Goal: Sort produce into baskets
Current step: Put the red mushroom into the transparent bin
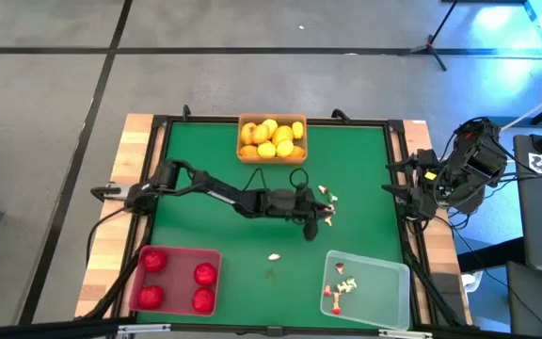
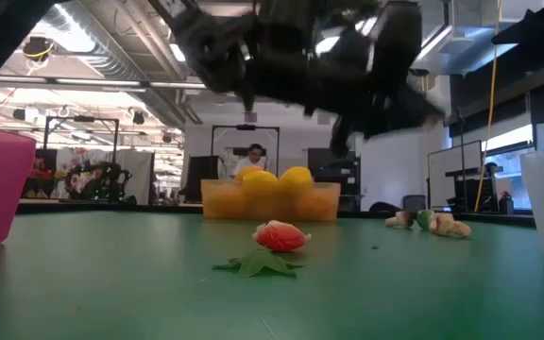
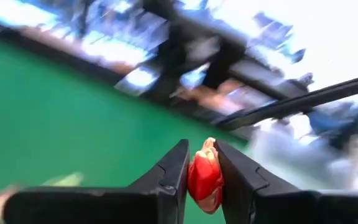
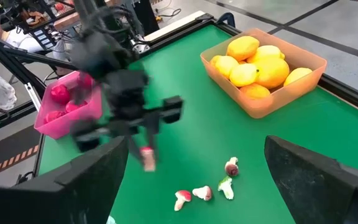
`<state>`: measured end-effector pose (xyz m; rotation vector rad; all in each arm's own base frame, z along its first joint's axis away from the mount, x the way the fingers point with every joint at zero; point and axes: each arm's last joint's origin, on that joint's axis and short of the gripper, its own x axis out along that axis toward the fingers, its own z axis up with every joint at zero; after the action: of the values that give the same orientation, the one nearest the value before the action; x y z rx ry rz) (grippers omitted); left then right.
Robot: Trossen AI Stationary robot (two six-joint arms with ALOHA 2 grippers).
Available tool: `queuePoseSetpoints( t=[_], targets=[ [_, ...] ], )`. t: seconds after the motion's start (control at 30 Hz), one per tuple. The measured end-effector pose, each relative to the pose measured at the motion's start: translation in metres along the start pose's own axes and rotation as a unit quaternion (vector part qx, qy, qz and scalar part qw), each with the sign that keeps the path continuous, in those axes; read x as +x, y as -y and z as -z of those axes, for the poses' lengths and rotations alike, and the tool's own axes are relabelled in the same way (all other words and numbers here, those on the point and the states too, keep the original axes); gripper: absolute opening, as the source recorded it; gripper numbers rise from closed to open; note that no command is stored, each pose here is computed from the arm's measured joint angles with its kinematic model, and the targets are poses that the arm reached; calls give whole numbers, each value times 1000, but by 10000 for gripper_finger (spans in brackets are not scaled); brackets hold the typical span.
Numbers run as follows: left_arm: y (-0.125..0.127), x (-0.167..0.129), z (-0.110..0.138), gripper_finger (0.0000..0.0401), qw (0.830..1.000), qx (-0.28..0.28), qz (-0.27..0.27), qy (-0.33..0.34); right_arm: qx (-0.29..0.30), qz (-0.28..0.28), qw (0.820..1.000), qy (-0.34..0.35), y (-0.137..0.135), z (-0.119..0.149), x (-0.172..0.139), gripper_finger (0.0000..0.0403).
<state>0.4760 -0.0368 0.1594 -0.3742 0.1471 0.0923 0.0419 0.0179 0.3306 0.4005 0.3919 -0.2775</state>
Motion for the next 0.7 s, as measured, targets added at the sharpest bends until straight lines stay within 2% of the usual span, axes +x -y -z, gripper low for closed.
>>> queuePoseSetpoints(
  t=[0.2, 0.37, 0.53, 0.7],
  targets=[
    [56, -6, -2, 67, 996, 1, 77, 38, 1, 0, 1000, 0, 0, 0, 0, 374],
    [95, -6, -14, 69, 993, 38, 104, 29, 3, 4, 1000, 8, 0, 0, 0, 374],
    [114, -1, -33, 86, 993, 61, 103, 12, 3, 12, 1000, 27, 1, -2, 0, 374],
    [117, 4, -42, 111, 993, 56, 101, 11, 5, 12, 1000, 28, 1, -2, 0, 374]
  ],
)
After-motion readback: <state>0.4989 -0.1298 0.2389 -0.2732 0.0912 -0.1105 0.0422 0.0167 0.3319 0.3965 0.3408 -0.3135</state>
